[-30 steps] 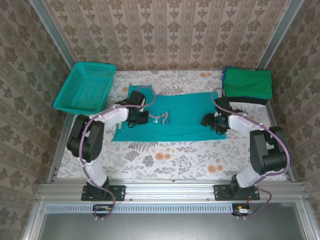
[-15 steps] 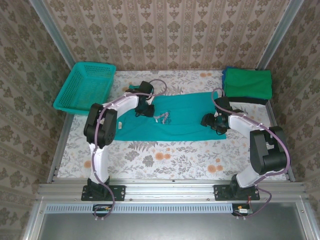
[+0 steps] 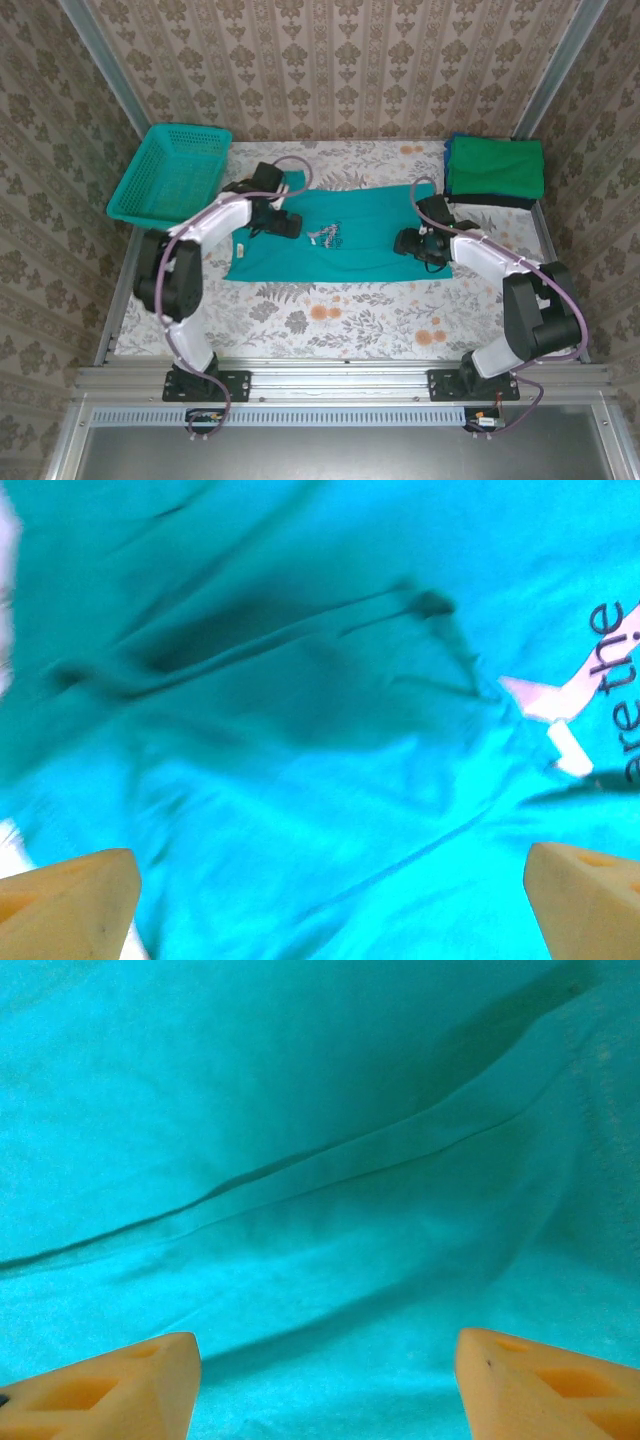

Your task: Fold and stack the t-shirts

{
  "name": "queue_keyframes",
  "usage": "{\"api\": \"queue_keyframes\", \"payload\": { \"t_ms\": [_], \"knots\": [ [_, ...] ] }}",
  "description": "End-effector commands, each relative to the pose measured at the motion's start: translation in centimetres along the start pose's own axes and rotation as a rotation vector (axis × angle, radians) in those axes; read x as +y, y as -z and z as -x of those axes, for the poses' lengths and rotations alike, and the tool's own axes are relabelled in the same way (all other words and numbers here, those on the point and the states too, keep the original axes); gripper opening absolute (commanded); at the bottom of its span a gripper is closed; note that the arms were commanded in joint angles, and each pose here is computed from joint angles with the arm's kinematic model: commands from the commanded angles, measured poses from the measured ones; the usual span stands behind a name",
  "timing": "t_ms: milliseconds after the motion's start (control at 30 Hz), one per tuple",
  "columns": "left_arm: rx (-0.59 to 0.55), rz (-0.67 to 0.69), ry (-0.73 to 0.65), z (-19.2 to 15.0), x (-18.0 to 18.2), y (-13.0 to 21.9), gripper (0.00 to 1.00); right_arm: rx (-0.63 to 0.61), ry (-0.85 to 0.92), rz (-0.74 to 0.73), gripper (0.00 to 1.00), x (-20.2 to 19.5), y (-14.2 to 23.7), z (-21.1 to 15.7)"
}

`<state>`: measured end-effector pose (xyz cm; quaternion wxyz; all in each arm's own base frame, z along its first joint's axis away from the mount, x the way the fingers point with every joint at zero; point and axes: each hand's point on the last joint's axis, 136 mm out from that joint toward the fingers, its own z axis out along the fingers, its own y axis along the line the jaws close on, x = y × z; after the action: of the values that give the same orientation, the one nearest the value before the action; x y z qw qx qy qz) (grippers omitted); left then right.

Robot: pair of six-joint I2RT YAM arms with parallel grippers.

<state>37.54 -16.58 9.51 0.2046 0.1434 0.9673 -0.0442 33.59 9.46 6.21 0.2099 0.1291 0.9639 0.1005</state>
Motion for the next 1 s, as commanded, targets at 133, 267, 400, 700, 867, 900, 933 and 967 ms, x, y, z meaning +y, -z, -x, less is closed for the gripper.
{"api": "queue_keyframes", "payload": {
  "t_ms": [133, 267, 400, 700, 867, 900, 933, 967],
  "knots": [
    [0.06, -0.027, 0.18, -8.4, 0.9, -1.6, 1.0, 0.011, 0.054, -0.039, 0.7, 2.1, -1.2, 0.1],
    [0.147, -0.042, 0.295, -13.9, 1.4, -3.0, 1.0, 0.048, 0.047, -0.132, 0.7, 0.3, -2.1, -0.3],
    [0.139, -0.037, 0.39, -15.9, 2.3, -2.0, 1.0, 0.071, -0.032, -0.147, 0.71, -2.1, -2.1, -1.2],
    [0.118, -0.026, 0.533, -19.3, 4.3, -0.1, 1.0, 0.115, -0.137, -0.099, 0.72, -4.1, -2.1, -3.7],
    [0.018, -0.011, 0.509, -16.7, 5.1, 2.3, 1.0, 0.138, -0.135, -0.07, 0.7, -3.8, -2.2, -4.6],
    [-0.012, -0.003, 0.495, -15.6, 5.3, 3.0, 1.0, 0.135, -0.135, -0.068, 0.69, -3.8, -2.0, -4.6],
    [-0.049, -0.012, 0.464, -14.1, 5.2, 3.9, 1.0, 0.124, -0.131, -0.07, 0.68, -3.8, -1.6, -4.4],
    [-0.087, -0.044, 0.414, -12.4, 4.5, 4.5, 1.0, 0.104, -0.13, -0.072, 0.68, -3.8, -1.1, -4.1]
  ]
}}
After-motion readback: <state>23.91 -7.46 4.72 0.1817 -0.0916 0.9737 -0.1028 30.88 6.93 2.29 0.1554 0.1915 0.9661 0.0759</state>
